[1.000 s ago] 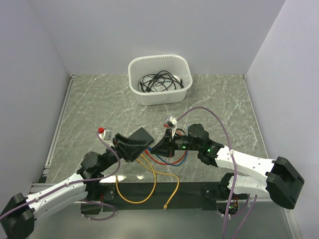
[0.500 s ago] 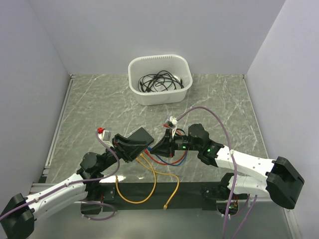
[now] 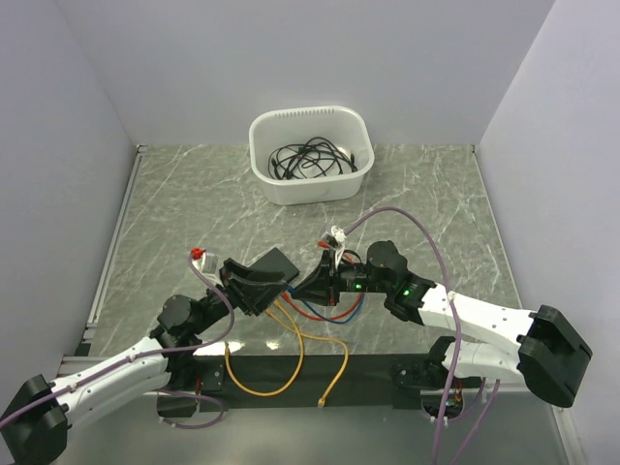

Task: Insert the plug into the switch port

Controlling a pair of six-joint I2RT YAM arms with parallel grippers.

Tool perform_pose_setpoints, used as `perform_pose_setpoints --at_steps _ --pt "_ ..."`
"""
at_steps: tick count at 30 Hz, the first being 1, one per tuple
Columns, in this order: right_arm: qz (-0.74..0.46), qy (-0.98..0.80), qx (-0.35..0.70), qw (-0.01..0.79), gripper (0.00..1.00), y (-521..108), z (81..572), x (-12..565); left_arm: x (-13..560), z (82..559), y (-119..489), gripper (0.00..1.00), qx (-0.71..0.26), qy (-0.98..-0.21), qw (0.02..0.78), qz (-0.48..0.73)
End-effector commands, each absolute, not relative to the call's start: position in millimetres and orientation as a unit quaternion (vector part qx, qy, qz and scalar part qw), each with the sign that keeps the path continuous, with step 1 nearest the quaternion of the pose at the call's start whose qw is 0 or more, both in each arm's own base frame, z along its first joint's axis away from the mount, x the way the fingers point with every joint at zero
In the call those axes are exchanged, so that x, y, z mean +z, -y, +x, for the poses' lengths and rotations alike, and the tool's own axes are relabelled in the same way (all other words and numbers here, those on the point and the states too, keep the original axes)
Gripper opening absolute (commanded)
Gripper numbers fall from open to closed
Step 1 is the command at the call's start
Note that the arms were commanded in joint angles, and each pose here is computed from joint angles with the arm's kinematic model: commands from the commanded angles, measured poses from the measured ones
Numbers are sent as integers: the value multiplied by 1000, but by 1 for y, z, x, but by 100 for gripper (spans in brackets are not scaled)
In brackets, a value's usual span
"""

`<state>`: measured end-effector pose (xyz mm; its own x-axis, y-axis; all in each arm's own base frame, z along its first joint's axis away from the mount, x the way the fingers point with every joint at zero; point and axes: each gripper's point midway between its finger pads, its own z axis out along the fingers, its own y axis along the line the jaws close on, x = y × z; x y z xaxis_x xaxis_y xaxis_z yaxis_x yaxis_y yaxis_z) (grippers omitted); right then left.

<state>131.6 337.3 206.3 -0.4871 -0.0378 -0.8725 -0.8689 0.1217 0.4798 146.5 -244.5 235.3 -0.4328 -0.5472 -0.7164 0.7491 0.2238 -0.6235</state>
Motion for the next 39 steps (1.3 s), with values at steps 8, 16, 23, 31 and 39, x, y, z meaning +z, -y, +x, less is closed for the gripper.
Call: perform_pose_setpoints --at_steps 8,16,23,31,39 --pt "-354 -622 579 391 0 -338 129 226 177 138 235 48 -596 -616 508 88" --pt "-350 -622 578 396 0 -338 130 228 180 126 243 40 -612 -607 492 126" --pt "-347 -625 575 398 0 -338 132 226 174 127 245 34 -612 -614 484 122" --pt "-347 -628 573 395 0 -338 133 224 179 130 242 31 -609 -611 493 115" --pt "-346 -631 571 396 0 -339 134 223 177 134 237 34 -599 -617 501 100"
